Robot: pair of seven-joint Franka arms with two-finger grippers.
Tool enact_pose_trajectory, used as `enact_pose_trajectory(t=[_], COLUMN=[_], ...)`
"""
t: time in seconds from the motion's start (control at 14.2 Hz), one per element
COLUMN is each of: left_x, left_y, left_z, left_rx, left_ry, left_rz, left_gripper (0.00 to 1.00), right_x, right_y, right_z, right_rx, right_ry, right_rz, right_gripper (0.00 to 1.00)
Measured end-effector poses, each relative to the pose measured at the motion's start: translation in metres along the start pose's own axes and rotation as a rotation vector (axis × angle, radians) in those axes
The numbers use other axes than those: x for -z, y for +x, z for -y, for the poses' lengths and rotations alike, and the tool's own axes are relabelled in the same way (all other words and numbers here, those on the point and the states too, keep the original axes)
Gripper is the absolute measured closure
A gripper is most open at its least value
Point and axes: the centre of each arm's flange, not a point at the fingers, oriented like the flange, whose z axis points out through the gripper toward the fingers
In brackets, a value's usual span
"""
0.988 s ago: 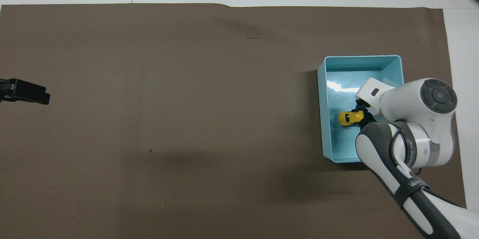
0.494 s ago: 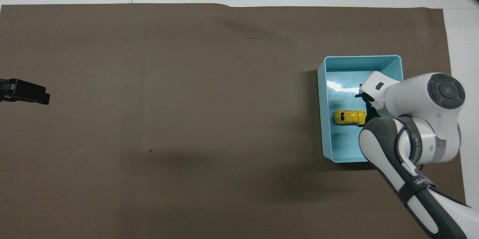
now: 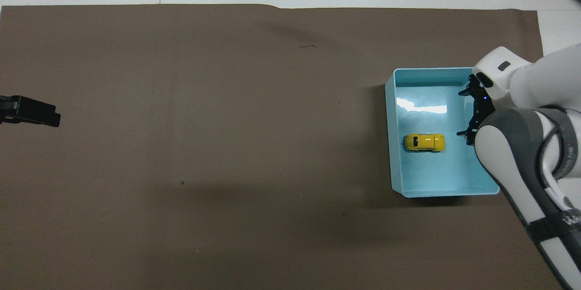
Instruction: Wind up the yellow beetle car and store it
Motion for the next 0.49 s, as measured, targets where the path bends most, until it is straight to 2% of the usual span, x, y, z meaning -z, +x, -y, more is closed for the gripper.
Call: enact_pose_trajectory(t=[0.28, 0.49], left_x=[0.0, 0.0], left_y=[0.0, 0.0], left_z=[0.0, 0.0], left_rx=[0.0, 0.0], left_ry=[0.0, 0.0], left_rz=[0.0, 0.0], left_gripper=[0.0, 0.0], right_x=[0.059, 0.082], right_y=[-0.012, -0.019], right_z=[-0.004, 0.006], right_rx=[-0.212, -0.412], right_ry=[-0.027, -0.032], right_rz=[-0.007, -0.012], right_gripper=[0.0, 0.0])
